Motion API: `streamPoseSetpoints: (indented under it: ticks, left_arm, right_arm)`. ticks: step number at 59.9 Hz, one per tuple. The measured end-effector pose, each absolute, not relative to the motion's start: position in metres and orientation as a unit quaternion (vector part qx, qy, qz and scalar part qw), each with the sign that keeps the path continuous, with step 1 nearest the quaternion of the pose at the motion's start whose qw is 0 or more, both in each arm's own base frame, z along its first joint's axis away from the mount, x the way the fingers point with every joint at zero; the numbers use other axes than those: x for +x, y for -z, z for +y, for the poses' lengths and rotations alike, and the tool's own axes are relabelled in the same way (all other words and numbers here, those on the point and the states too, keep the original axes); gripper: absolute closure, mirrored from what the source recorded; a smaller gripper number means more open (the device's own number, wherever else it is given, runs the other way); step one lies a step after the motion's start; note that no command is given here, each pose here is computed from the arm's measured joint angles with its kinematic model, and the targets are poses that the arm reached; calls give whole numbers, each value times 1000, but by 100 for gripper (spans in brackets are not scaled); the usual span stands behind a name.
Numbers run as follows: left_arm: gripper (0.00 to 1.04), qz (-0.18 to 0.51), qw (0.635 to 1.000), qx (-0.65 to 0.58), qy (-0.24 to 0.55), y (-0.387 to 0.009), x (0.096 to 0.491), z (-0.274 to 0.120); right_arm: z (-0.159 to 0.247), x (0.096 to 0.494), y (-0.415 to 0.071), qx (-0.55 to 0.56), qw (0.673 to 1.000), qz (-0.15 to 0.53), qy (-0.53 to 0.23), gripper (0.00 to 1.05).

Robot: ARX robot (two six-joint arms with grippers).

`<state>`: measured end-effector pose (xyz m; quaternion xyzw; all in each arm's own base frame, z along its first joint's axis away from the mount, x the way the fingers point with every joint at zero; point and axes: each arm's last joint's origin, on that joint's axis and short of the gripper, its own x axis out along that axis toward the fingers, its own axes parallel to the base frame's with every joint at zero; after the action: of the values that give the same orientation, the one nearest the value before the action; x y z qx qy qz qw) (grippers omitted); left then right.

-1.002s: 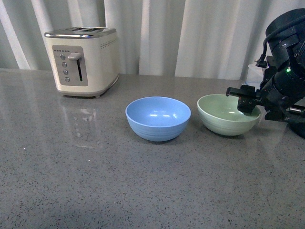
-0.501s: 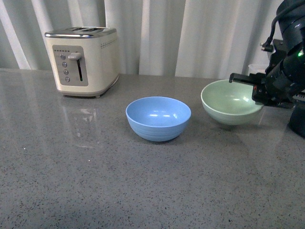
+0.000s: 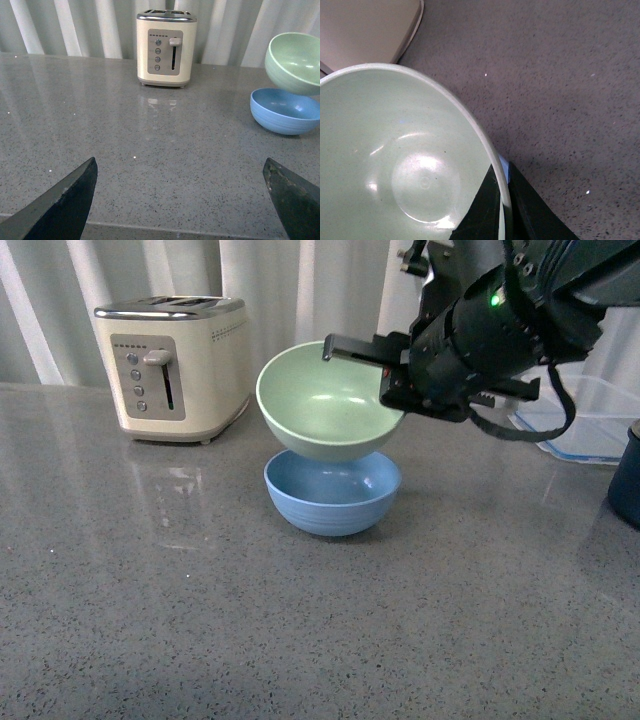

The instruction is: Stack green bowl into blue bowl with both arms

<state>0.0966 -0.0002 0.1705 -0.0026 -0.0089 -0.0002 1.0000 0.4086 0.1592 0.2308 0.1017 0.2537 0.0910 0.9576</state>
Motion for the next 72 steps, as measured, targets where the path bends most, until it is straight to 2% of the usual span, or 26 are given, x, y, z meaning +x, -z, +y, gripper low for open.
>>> streamPoseSetpoints:
  ticks: [23, 35, 36, 42, 47, 50, 53, 56, 64, 72]
  left_arm:
    - [7, -9, 1000, -3, 0, -170, 97, 0]
    - [7, -9, 1000, -3, 0, -170, 97, 0]
    - [7, -9, 1000, -3, 0, -170, 97, 0]
    - [7, -9, 1000, -3, 0, -170, 97, 0]
    - [7, -9, 1000, -3, 0, -170, 97, 0]
    - [7, -9, 1000, -3, -1, -170, 97, 0]
    - [7, -9, 1000, -3, 1, -170, 97, 0]
    - [7, -9, 1000, -3, 1, -171, 97, 0]
    - [7, -9, 1000, -3, 1, -171, 97, 0]
    - [7, -9, 1000, -3, 1, -171, 97, 0]
  right_arm:
    - [170, 413, -197, 76, 953, 285, -75, 102]
    - [166, 405, -207, 90, 952, 276, -96, 71]
    - [163, 402, -212, 97, 953, 270, -101, 66]
    - [152, 390, -233, 129, 956, 237, -117, 52]
    - [131, 370, -261, 164, 966, 147, -138, 38]
    - [112, 347, -282, 187, 968, 41, -163, 25]
    - [95, 326, -293, 141, 988, -23, -62, 36]
    - [83, 313, -285, 92, 995, -32, -16, 44]
    - [60, 283, -242, 22, 1000, 4, -2, 69]
    - [45, 255, -225, 8, 1000, 4, -5, 92]
